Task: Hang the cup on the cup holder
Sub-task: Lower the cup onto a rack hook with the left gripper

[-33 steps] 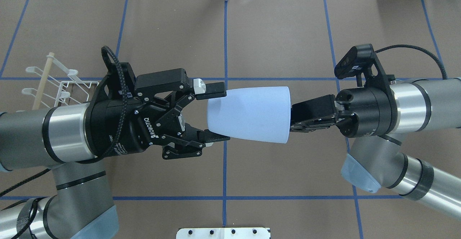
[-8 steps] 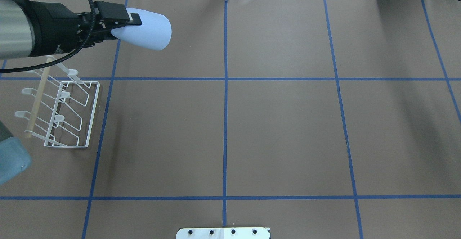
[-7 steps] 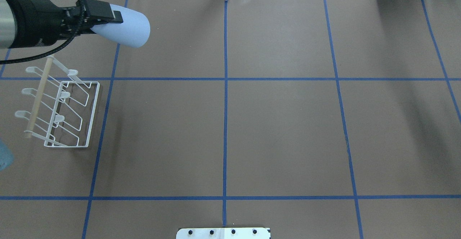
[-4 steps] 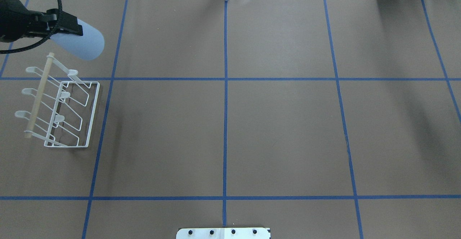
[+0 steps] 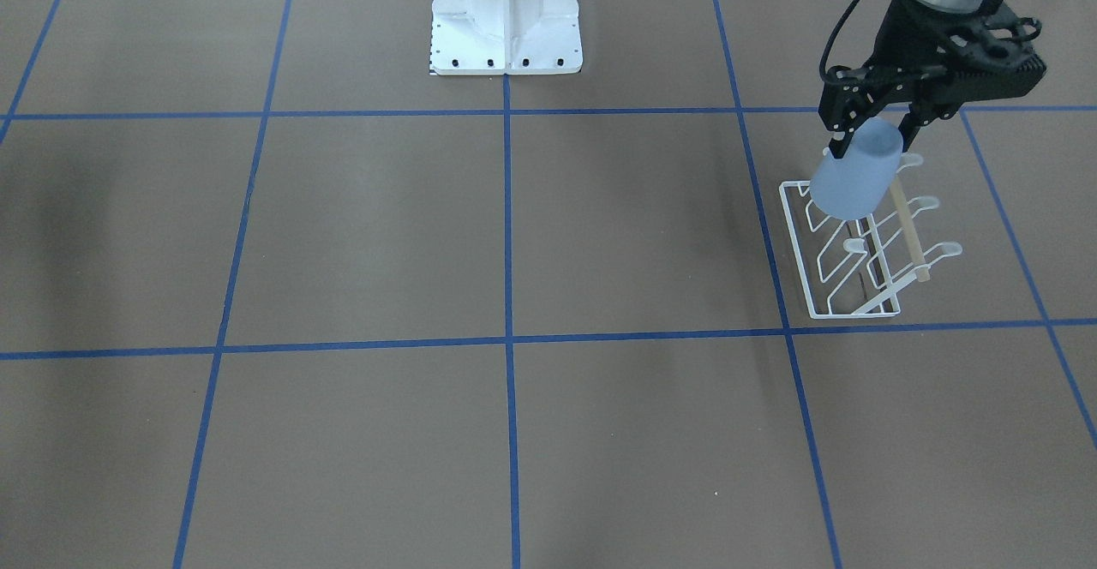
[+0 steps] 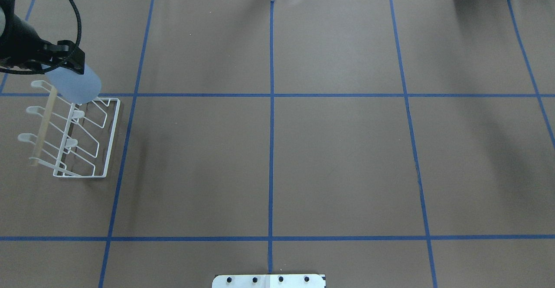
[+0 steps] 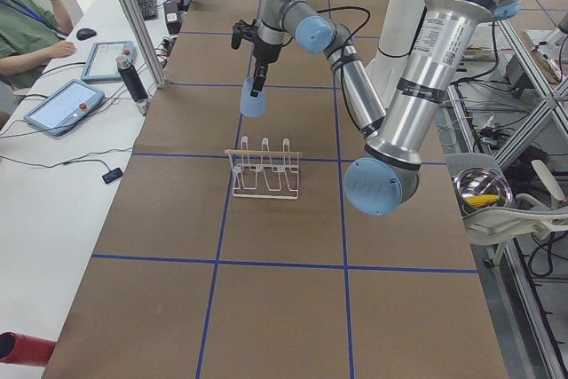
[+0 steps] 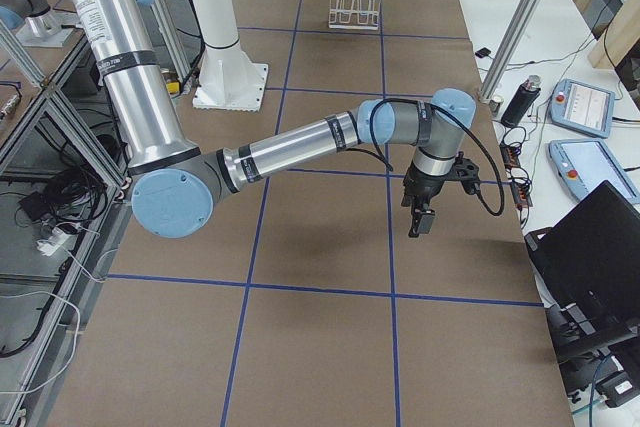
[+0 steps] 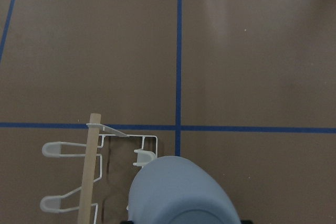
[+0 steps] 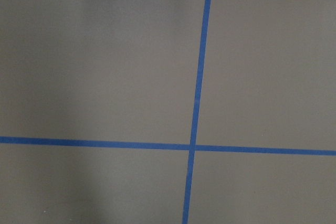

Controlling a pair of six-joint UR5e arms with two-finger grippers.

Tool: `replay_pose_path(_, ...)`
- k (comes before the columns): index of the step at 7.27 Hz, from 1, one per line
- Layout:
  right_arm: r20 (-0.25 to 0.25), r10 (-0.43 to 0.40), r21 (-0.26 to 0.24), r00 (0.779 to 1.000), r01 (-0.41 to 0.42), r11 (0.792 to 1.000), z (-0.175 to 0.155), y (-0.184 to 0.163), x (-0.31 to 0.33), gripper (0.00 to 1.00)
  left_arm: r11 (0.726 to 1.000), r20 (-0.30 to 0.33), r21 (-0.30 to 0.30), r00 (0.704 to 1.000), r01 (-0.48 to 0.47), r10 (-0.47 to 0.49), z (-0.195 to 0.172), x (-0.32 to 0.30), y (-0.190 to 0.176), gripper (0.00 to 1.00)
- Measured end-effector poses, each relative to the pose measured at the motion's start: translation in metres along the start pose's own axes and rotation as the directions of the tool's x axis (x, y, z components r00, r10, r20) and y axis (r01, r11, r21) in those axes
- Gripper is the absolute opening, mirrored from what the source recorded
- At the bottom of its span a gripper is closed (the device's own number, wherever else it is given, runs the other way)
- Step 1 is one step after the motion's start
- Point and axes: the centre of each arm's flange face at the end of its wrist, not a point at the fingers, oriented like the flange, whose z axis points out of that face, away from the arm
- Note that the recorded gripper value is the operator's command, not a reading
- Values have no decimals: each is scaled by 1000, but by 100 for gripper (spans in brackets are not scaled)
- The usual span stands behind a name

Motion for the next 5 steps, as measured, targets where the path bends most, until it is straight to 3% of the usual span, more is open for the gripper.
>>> replay_pose_path(5, 50, 7, -21, 999, -6, 1000, 12, 15, 0, 100, 998, 8, -55, 1000, 22, -22, 38, -16, -69, 0)
